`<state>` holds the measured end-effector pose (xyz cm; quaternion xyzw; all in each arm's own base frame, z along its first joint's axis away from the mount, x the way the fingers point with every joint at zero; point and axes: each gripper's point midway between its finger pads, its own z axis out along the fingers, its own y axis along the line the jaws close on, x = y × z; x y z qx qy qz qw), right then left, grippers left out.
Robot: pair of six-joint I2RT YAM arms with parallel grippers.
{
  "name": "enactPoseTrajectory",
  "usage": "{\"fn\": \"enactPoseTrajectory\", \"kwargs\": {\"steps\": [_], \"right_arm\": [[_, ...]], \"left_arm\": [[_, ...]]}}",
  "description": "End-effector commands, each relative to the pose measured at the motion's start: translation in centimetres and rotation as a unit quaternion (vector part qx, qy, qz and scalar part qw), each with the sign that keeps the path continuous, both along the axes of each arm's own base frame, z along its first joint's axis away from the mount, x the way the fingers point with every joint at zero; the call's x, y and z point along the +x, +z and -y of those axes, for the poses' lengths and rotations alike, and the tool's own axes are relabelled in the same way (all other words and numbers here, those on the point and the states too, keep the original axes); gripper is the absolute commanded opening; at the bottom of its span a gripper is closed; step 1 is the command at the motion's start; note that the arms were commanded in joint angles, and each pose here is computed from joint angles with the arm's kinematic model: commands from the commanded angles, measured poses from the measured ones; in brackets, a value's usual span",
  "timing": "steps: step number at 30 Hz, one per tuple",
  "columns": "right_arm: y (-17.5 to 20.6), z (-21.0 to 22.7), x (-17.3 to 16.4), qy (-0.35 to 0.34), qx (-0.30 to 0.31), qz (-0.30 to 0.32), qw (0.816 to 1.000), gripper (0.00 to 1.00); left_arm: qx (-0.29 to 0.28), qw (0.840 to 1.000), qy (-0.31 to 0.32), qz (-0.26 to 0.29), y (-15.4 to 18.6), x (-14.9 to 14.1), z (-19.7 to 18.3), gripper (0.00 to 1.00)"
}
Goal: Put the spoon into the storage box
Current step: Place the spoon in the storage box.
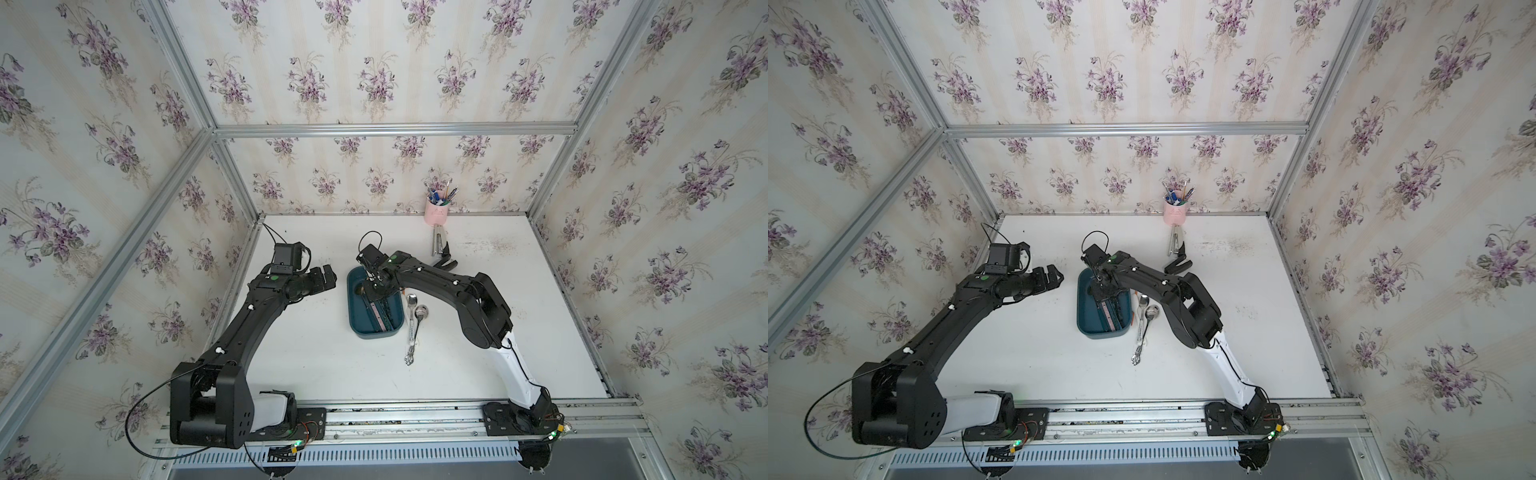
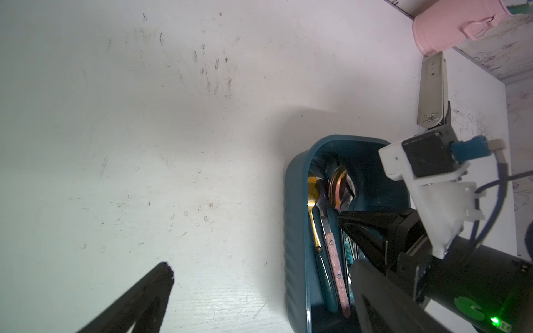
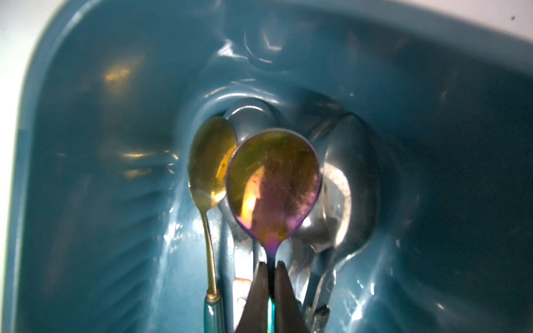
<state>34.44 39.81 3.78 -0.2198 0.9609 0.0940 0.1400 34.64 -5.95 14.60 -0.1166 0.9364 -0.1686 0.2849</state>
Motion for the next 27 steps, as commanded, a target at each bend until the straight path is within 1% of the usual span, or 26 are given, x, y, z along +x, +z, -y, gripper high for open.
{"fn": "enactPoseTrajectory", "kwargs": {"steps": [1, 12, 20, 24, 27], "right_arm": [[-0.8, 0.6, -0.3, -0.005, -0.017, -0.009, 1.000, 0.05], [0.6, 0.4, -0.1, -0.009, -0.006, 0.000, 1.000, 0.17], [4.3, -0.5, 0.1, 0.001, 0.030, 0.023, 0.999, 0.19], [6.9, 0.5, 0.5, 0.016, 0.029, 0.052, 0.998, 0.20], [8.3, 2.3, 0.9, 0.024, 0.033, 0.063, 0.997, 0.21]], "left_arm": [[-0.008, 1.000, 0.000, 0.003, 0.3, 0.2, 0.2, 1.00], [-0.010, 1.000, -0.002, 0.007, 0.6, 0.3, 0.3, 1.00], [-0.017, 1.000, -0.005, 0.014, 1.0, 0.4, 0.6, 1.00], [-0.015, 1.000, -0.013, 0.020, 1.4, 0.6, 1.1, 1.00], [-0.007, 0.999, -0.026, 0.025, 1.6, 0.7, 1.8, 1.00]]}}
